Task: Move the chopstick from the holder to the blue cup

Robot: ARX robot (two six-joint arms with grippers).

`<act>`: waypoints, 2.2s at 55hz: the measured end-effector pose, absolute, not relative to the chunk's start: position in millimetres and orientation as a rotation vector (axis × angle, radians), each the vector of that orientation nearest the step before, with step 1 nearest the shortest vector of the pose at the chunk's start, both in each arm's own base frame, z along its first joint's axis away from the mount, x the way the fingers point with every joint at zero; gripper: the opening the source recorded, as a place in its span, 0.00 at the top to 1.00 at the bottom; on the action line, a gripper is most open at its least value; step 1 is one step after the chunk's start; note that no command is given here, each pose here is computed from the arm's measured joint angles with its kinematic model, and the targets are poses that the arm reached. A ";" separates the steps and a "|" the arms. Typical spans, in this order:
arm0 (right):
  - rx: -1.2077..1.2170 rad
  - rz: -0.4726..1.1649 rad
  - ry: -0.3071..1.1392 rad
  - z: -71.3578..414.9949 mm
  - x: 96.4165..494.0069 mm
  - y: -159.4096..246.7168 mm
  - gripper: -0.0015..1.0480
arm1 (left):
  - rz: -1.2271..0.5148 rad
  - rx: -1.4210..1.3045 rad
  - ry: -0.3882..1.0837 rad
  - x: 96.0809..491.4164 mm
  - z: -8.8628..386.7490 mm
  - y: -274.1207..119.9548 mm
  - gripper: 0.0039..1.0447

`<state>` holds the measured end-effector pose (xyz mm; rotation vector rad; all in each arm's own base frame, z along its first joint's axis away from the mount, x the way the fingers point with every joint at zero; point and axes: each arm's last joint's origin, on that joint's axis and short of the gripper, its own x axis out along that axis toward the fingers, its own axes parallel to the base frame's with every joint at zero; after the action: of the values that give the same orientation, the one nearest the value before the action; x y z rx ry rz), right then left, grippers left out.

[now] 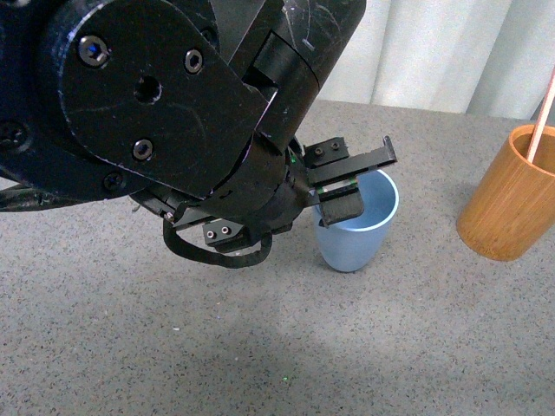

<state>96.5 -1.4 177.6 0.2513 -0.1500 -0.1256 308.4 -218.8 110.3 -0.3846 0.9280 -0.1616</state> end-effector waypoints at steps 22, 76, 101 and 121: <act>0.251 -0.126 -0.150 177.6 96.5 -1.4 0.09 | -0.092 -0.373 0.601 319.6 130.6 -198.5 0.14; 0.251 -0.125 -0.151 177.6 96.5 -1.4 0.09 | -0.003 -0.008 -0.017 96.7 170.4 -0.3 0.97; 0.057 -0.300 -0.045 190.0 127.6 -15.0 0.09 | -0.003 -0.008 -0.018 96.7 170.4 -0.3 0.47; 0.042 -0.138 0.438 190.7 268.8 -48.9 0.09 | -0.003 -0.007 -0.018 96.6 170.3 -0.3 0.07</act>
<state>268.8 -48.9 190.7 0.0421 0.4381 -0.1383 96.6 -0.3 170.3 -0.0071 -0.0185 -0.0027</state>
